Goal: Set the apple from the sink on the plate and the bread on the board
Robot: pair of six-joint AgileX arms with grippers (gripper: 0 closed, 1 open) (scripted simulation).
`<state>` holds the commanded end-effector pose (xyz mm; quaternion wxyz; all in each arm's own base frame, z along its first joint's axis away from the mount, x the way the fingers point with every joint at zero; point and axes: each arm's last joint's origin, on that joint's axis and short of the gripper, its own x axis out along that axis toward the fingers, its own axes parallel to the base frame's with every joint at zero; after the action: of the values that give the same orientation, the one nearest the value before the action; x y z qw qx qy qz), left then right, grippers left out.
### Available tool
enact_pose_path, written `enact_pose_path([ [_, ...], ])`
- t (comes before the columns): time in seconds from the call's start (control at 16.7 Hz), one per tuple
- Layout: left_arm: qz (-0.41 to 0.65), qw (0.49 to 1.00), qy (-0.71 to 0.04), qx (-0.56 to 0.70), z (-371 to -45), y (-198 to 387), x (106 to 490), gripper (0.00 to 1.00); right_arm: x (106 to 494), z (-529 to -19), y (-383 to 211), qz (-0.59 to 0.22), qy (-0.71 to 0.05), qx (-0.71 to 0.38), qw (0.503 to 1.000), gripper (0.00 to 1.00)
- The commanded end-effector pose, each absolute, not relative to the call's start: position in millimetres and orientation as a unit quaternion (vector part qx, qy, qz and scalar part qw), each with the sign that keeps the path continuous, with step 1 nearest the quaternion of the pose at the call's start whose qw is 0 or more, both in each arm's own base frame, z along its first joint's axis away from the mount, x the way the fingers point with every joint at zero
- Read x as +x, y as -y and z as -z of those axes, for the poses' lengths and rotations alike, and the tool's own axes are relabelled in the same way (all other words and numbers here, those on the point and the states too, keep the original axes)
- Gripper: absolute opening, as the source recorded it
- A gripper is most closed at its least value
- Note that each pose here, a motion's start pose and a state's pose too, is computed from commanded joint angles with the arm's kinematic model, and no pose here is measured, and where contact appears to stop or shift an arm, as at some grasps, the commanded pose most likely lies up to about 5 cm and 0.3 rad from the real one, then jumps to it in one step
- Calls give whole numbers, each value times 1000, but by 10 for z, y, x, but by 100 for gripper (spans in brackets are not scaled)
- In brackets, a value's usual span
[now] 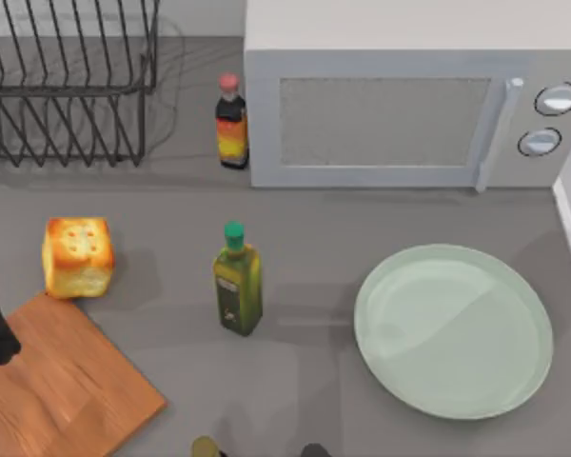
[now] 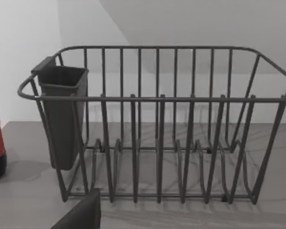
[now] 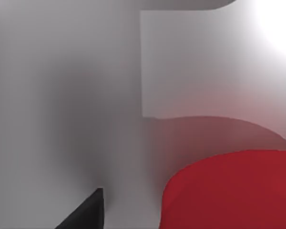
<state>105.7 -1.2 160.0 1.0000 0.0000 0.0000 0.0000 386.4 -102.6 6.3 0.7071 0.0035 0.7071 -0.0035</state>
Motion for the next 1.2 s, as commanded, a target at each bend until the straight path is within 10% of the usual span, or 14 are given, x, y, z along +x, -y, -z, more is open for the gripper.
enact_pose_path([
  [0.12, 0, 1000, 0, 0, -1600, 12, 1057, 100, 3864, -63, 1026, 4, -707, 4, 707, 100],
  [0.9, 0, 1000, 0, 0, -1600, 12, 1057, 100, 3864, -63, 1026, 4, -707, 4, 707, 2],
  [1.2, 0, 1000, 0, 0, -1600, 12, 1057, 100, 3864, -63, 1026, 4, -707, 4, 707, 0],
])
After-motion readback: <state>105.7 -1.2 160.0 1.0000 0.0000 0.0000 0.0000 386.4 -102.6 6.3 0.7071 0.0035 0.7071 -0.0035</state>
